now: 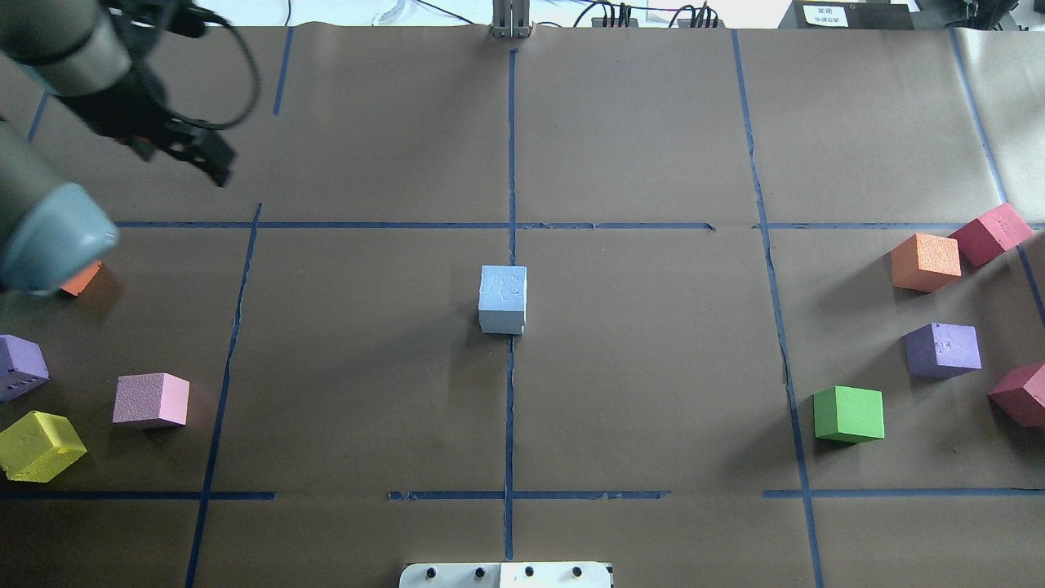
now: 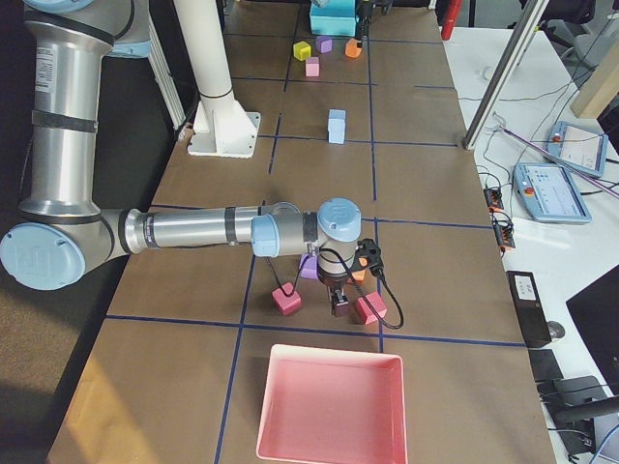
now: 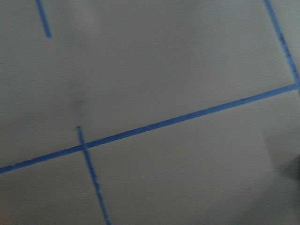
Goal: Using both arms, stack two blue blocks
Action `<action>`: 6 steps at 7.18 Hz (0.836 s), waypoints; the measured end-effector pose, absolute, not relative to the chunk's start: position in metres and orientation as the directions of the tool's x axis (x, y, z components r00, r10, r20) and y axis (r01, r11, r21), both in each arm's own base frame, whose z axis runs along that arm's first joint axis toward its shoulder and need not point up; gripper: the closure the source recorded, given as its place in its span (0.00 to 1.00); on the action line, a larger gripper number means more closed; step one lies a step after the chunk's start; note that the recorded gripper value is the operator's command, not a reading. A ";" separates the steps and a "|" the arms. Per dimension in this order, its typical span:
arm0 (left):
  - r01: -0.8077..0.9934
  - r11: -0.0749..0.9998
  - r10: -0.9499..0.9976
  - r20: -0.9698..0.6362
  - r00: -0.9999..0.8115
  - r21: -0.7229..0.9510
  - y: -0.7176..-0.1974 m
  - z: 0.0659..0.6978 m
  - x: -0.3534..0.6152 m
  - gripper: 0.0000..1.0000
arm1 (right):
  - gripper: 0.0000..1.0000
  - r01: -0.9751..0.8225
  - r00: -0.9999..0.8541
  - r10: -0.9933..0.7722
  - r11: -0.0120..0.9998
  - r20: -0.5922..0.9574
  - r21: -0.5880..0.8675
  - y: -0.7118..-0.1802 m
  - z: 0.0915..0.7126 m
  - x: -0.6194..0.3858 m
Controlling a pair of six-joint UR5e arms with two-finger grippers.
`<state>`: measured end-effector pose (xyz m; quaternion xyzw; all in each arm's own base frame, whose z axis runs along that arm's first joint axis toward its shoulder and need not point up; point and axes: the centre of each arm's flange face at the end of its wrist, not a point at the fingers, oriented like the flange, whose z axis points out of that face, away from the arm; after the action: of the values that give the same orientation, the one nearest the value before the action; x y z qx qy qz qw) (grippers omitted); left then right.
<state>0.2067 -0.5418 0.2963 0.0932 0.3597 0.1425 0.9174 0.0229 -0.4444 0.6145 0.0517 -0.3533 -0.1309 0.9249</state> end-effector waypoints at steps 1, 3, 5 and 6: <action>-0.216 0.939 0.340 -0.623 0.705 0.267 -0.541 0.360 0.128 0.00 | 0.02 0.182 0.721 -0.246 0.969 0.648 0.166 -0.446 0.615 0.022; -0.200 0.963 0.270 -0.630 0.728 0.182 -0.505 0.476 0.013 0.00 | 0.00 0.119 0.725 -0.166 0.986 0.668 0.116 -0.450 0.612 0.022; -0.142 0.989 0.132 -0.650 0.748 0.038 -0.467 0.559 -0.036 0.00 | 0.00 0.099 0.725 -0.141 0.990 0.674 0.100 -0.451 0.611 0.021; -0.119 0.993 0.079 -0.656 0.750 -0.016 -0.457 0.586 -0.048 0.00 | 0.00 0.098 0.725 -0.140 0.990 0.674 0.100 -0.451 0.610 0.021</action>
<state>-0.0484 -0.4574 0.5859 -0.0285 0.3493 0.0531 0.9351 0.0209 -0.4512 0.6101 0.0288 -0.3652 -0.0642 0.9283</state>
